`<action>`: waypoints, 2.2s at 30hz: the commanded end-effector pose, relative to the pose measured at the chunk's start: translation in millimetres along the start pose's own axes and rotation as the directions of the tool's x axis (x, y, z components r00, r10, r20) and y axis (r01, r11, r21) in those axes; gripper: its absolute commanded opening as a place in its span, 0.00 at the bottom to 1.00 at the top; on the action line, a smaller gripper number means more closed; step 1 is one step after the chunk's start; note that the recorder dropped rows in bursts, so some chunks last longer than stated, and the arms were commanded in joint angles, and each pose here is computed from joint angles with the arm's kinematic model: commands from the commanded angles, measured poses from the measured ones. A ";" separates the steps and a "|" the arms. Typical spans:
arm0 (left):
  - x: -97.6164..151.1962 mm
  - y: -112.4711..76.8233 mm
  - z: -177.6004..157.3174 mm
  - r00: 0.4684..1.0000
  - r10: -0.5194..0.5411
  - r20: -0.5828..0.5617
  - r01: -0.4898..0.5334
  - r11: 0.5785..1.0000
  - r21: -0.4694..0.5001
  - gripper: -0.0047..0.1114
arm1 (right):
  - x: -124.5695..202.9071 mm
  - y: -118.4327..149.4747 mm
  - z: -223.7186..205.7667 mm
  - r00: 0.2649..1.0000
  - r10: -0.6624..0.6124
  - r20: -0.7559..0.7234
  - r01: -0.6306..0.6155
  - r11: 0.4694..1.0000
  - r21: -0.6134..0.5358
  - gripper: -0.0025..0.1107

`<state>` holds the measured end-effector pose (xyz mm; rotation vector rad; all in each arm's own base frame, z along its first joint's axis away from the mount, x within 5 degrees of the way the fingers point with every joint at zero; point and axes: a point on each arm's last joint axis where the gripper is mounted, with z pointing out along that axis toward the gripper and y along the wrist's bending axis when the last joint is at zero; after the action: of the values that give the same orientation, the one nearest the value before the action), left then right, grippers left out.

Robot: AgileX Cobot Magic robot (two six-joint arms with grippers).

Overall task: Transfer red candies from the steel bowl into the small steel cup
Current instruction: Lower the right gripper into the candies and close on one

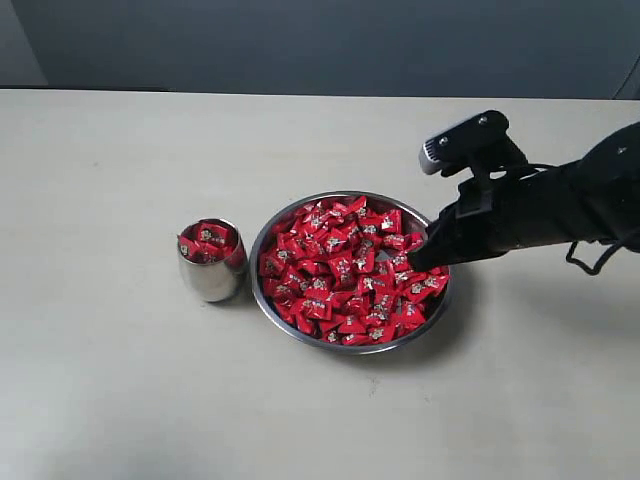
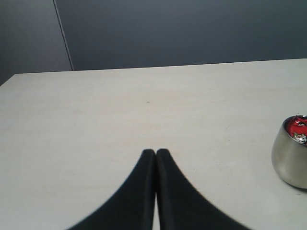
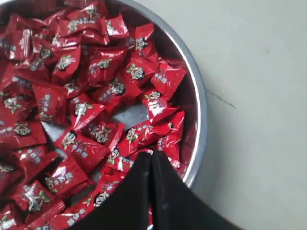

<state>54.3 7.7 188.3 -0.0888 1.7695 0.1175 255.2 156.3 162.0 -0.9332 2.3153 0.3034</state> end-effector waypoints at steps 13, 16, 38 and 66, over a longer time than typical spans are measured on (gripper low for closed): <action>0.9 -0.1 0.0 1.000 -0.004 0.003 0.004 1.000 0.000 0.04 | -20.3 14.2 36.9 0.986 -0.166 0.008 0.164 0.963 -0.214 0.02; 0.9 -0.1 0.0 1.000 -0.004 0.003 0.004 1.000 0.000 0.04 | -22.6 26.3 39.5 0.965 -0.257 0.057 0.263 0.921 -0.286 0.02; 0.9 -0.1 0.0 1.000 -0.004 0.003 0.004 1.000 0.000 0.04 | -24.3 29.3 55.8 0.968 -0.235 0.090 0.252 0.915 -0.315 0.33; 0.9 -0.1 0.0 1.000 -0.004 0.003 0.004 1.000 0.000 0.04 | -24.2 27.0 85.7 0.994 -0.098 0.049 0.109 0.934 -0.339 0.34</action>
<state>54.3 7.7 188.3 -0.0888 1.7695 0.1175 288.8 224.3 108.9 -1.2153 2.2136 0.6656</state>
